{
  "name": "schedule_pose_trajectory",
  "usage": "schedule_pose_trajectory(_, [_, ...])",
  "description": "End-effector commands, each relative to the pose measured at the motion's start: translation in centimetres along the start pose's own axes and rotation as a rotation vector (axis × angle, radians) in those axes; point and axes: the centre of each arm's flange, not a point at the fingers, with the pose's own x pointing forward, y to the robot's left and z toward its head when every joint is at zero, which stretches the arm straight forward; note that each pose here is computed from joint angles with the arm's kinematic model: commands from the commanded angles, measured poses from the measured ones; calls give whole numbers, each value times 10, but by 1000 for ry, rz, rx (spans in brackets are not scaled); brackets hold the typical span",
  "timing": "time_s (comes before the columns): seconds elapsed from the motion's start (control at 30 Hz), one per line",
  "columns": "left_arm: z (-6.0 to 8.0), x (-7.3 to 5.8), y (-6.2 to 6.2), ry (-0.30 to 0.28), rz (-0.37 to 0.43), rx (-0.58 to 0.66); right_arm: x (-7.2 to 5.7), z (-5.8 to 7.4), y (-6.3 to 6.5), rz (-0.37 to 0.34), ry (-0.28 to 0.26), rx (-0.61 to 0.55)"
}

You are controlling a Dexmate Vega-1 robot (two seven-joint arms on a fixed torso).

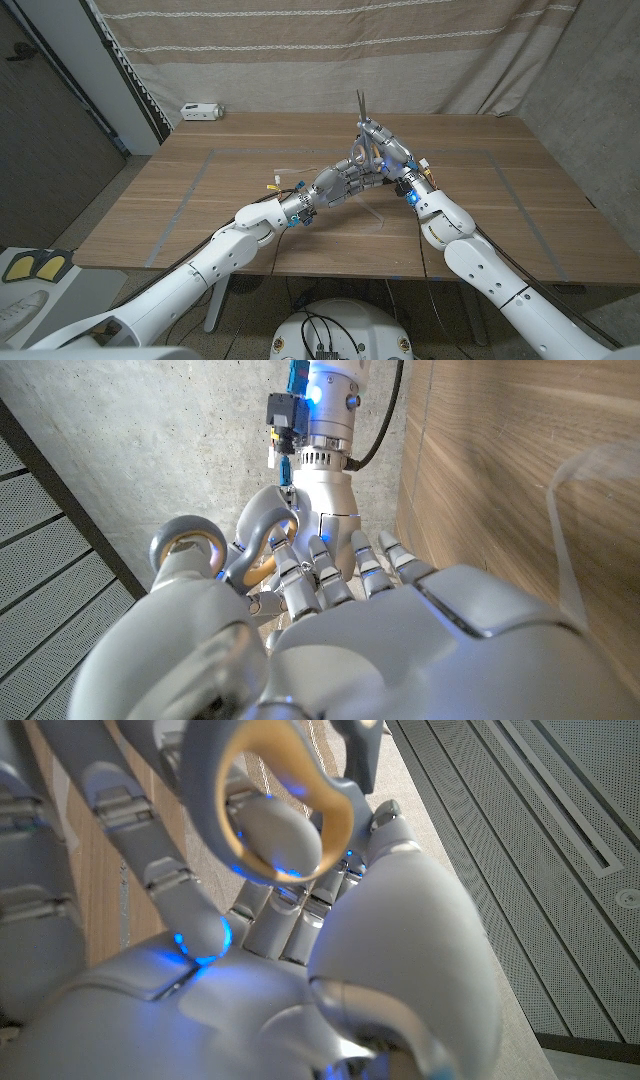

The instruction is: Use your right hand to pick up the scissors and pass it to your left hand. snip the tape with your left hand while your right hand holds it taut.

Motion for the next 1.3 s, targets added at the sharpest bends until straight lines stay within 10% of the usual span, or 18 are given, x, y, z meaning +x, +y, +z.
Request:
schedule_pose_trajectory(0.03, [0,1,0,0,1,-4,0,0,0,-6,1,-35])
schedule_pose_trajectory(1.3, [5,7,-6,-35,-14,11,-7,0,9,-76,-16,-177])
